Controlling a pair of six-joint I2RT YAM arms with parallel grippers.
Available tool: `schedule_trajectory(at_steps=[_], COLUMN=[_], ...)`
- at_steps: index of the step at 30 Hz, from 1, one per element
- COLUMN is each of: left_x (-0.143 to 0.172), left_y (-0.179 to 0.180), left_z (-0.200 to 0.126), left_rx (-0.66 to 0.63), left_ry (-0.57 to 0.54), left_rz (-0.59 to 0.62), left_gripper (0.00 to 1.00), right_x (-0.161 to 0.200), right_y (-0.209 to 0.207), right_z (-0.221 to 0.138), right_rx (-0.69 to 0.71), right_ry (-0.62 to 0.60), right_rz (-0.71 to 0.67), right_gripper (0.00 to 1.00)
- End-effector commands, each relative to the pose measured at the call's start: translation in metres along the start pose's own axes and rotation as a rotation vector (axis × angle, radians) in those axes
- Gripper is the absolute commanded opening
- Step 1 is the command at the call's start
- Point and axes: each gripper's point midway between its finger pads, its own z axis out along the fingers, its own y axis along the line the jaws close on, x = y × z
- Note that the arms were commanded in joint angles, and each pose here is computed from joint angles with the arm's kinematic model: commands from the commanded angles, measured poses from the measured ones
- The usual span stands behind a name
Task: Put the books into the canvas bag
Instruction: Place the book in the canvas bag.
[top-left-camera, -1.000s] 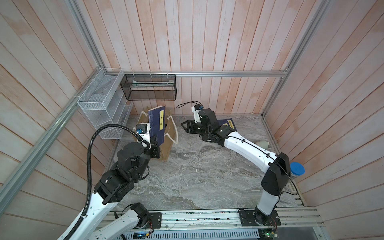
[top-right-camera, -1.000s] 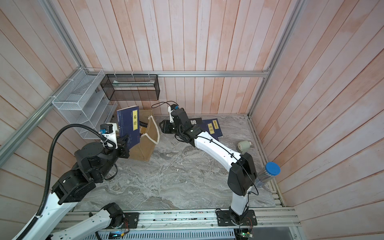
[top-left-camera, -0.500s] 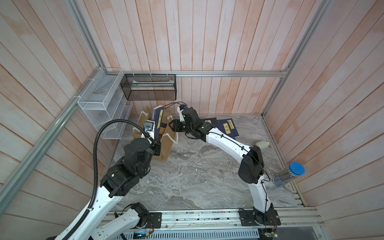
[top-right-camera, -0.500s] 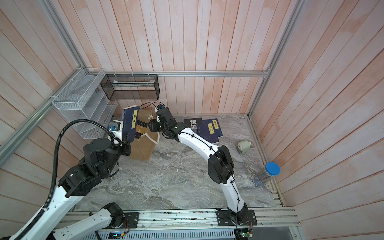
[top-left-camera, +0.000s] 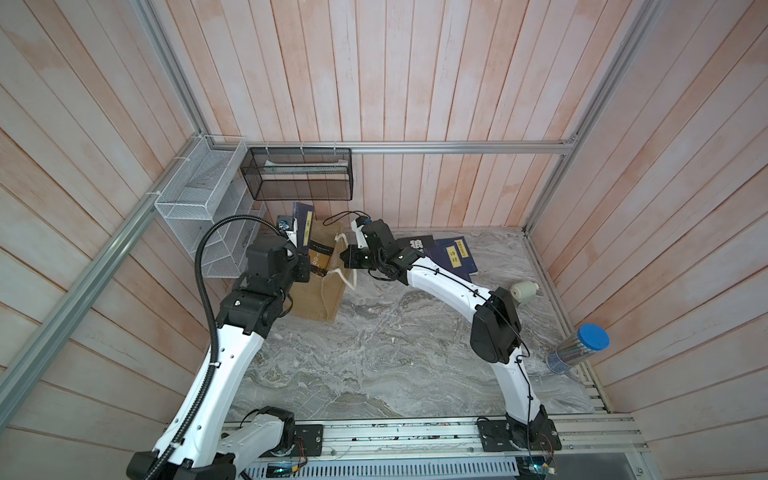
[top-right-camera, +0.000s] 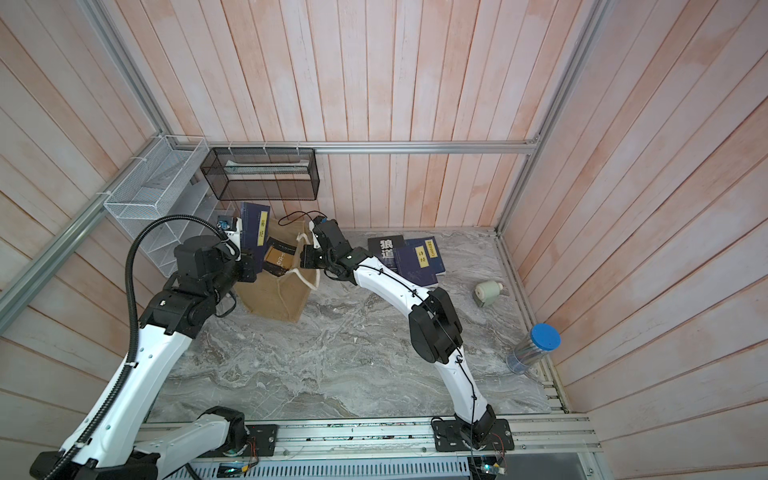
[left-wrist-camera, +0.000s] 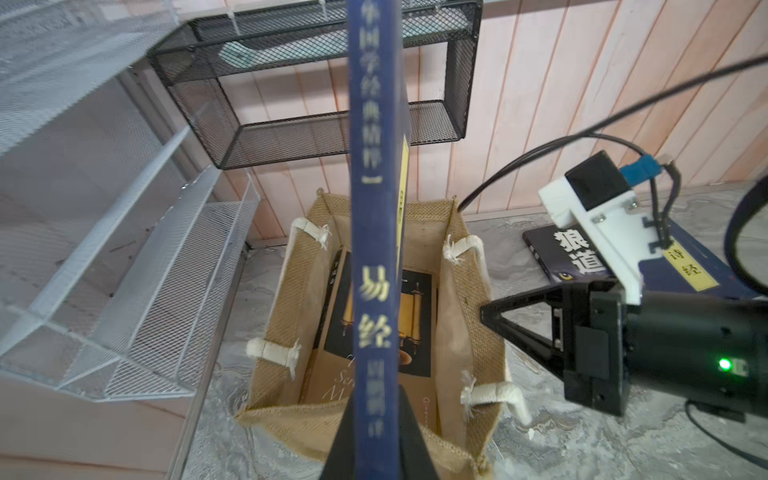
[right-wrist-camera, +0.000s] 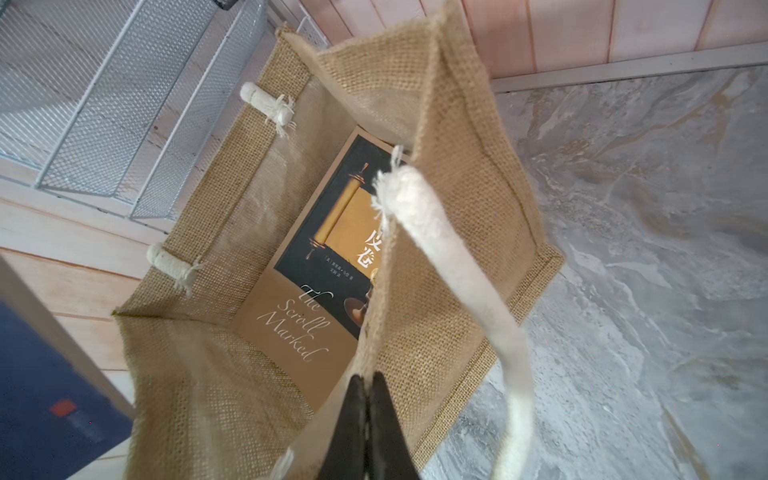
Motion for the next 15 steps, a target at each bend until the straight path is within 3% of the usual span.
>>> schedule_trajectory(at_steps=[1,10,15], left_x=[-0.021,-0.039,-0.062], left_y=[-0.018,-0.013,-0.012], left_z=[0.007,0.026,0.019], left_rx=[0.143,0.214,0.232], left_ry=[-0.025,-0.063,-0.142], left_rz=[-0.011,-0.051,-0.073], left_gripper=[0.0,0.0,0.0], right_x=[-0.027,-0.039,-0.04], right_y=[0.014,0.016,0.012], right_z=[-0.025,-0.039,-0.039], right_rx=[-0.053,-0.057,-0.042], right_ry=[-0.075,-0.1,-0.103], right_rz=[-0.007,-0.025,-0.031], right_gripper=[0.0,0.0,0.0])
